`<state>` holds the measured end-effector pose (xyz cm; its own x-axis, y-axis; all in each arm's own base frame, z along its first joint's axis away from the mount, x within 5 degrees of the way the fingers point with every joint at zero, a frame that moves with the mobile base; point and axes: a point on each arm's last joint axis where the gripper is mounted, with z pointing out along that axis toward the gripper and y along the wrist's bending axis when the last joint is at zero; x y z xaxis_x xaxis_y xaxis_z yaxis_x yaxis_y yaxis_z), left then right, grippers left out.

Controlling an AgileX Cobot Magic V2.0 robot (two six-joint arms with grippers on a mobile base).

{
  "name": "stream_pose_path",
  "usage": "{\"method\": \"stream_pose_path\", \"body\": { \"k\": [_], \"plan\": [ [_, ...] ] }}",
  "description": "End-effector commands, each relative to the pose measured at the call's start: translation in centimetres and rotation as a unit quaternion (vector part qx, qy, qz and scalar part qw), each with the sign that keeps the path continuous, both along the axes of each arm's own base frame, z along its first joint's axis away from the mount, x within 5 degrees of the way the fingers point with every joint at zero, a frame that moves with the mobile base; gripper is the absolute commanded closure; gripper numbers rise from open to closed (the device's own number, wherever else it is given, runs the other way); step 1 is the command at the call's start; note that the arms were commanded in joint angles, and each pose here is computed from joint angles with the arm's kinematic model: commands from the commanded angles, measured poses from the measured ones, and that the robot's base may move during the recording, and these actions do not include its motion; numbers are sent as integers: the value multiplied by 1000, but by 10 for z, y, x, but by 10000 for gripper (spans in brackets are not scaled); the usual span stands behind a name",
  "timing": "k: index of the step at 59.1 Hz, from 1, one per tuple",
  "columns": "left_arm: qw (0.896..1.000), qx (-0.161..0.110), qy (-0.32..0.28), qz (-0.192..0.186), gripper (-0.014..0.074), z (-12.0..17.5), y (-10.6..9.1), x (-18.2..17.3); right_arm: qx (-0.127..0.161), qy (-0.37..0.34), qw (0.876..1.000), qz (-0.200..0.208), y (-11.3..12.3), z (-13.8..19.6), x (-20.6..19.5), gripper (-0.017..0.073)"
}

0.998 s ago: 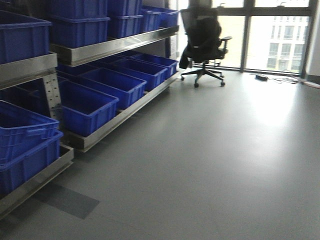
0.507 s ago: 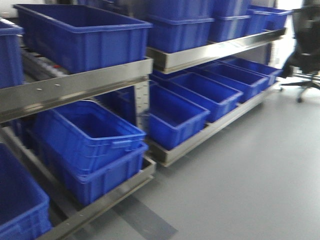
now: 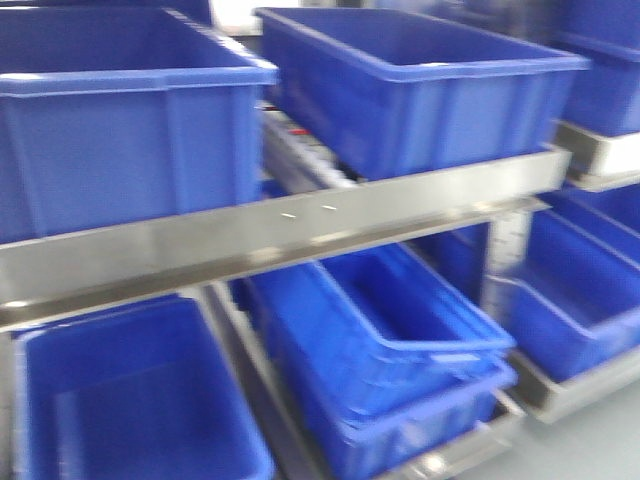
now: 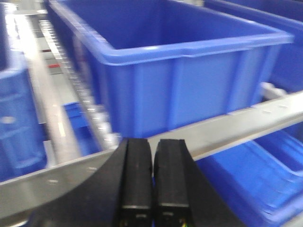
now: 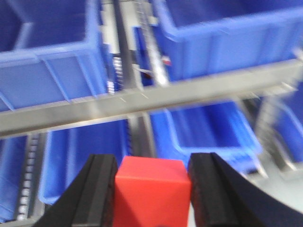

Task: Pick red cube and place on left shelf
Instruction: 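Drive the base across the room and turn toward the blue-bin shelf, then lower the red cube into the blue bin on the shelf and open the right gripper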

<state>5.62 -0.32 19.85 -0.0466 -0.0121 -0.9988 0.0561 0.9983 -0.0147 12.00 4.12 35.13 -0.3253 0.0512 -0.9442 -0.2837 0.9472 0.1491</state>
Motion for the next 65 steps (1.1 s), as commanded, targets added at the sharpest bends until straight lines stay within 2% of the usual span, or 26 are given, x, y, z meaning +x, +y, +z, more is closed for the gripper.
{"method": "stream_pose_path", "body": {
  "k": [1, 65],
  "plan": [
    [999, -4, -40, -1, 492, 1, 0, 0, 15, -54, 998, -2, 0, 16, 0, 503],
    [999, -4, -40, -1, 492, 1, 0, 0, 15, -54, 998, -2, 0, 16, 0, 503]
  ]
}}
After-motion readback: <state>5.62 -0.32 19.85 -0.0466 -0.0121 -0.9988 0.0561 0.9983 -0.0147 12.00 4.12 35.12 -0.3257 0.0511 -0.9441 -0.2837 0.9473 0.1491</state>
